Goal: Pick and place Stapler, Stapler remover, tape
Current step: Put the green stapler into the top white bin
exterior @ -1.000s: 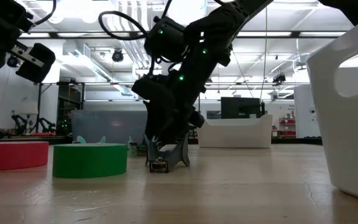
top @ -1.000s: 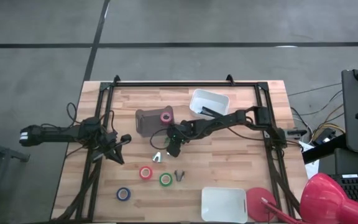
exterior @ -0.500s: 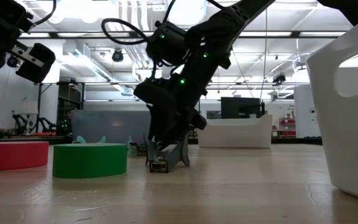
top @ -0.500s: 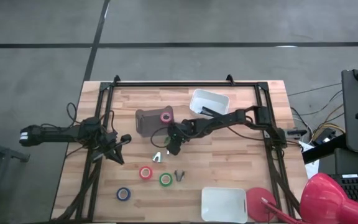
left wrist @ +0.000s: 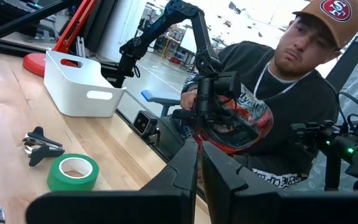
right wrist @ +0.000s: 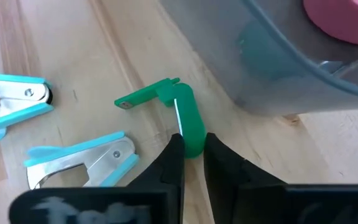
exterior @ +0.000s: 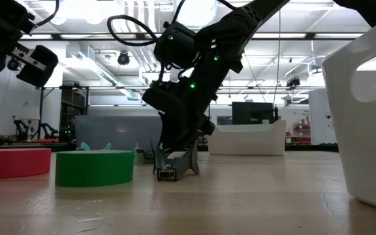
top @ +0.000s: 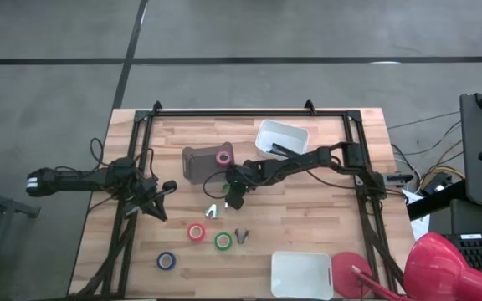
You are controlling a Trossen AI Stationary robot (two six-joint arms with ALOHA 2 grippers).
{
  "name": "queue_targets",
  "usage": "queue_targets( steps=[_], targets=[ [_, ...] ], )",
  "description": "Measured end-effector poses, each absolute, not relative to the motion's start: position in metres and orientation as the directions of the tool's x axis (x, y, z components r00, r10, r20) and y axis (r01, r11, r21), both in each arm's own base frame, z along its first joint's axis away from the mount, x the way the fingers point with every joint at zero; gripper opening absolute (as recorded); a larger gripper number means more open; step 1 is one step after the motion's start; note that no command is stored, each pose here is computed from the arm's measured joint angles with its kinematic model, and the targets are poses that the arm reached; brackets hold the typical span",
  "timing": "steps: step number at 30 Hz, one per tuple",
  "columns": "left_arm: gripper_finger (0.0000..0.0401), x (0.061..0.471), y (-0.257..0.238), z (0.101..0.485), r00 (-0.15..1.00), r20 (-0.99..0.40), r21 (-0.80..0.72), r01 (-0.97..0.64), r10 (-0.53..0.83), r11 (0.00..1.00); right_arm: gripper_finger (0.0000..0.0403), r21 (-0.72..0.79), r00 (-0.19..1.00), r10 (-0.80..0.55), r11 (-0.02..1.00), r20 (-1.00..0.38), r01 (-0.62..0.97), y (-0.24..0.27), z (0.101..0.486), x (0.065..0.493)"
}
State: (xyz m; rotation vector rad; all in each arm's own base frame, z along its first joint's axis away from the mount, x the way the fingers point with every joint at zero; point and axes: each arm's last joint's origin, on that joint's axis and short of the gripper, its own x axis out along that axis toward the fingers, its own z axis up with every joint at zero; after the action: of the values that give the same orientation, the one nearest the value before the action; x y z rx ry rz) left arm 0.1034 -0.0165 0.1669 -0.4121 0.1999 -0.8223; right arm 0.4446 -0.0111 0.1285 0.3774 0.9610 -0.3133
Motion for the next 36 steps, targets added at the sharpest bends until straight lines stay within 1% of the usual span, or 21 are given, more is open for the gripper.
queue_targets(
  steps=[6,12,18,21,24,26,28,32,36],
  targets=[
    [0.0023,0.103,-0.016,0.167,0.668,-0.014,-0.430,0.668,-0.744,0.607,0.0035,0.165,0.520,-0.080,0.899,-0.850,0.407,-0.009,0.132,0.442],
    [0.0023,0.103,-0.016,0.167,0.668,-0.015,-0.431,0.668,-0.744,0.607,0.0035,0.131,0.449,-0.072,0.905,-0.891,0.405,-0.002,0.158,0.424],
    [0.0023,0.103,-0.016,0.167,0.668,-0.015,-0.432,0.667,-0.744,0.607,0.0035,0.016,0.383,-0.174,0.896,-0.907,0.444,-0.001,0.197,0.399],
    [0.0023,0.103,-0.016,0.167,0.668,-0.015,-0.431,0.667,-0.744,0.607,0.0035,-0.095,0.329,-0.278,0.873,-0.902,0.477,-0.005,0.217,0.382],
    [0.0023,0.103,-0.016,0.167,0.668,-0.016,-0.432,0.667,-0.744,0.607,0.0035,-0.242,0.251,-0.420,0.816,-0.872,0.525,-0.017,0.232,0.365],
    [0.0023,0.103,-0.016,0.167,0.668,-0.016,-0.432,0.667,-0.744,0.607,0.0035,-0.287,0.208,-0.465,0.779,-0.860,0.557,-0.030,0.239,0.356],
    [0.0023,0.103,-0.016,0.167,0.668,-0.016,-0.432,0.667,-0.744,0.607,0.0036,-0.285,0.186,-0.476,0.749,-0.859,0.598,-0.046,0.242,0.348],
    [0.0023,0.103,-0.016,0.167,0.668,-0.016,-0.432,0.667,-0.744,0.607,0.0037,-0.291,0.116,-0.477,0.692,-0.871,0.660,-0.078,0.236,0.334],
    [0.0023,0.103,-0.016,0.167,0.668,-0.016,-0.432,0.667,-0.744,0.607,0.0037,-0.257,0.037,-0.403,0.647,-0.914,0.718,-0.113,0.219,0.317]
  ],
)
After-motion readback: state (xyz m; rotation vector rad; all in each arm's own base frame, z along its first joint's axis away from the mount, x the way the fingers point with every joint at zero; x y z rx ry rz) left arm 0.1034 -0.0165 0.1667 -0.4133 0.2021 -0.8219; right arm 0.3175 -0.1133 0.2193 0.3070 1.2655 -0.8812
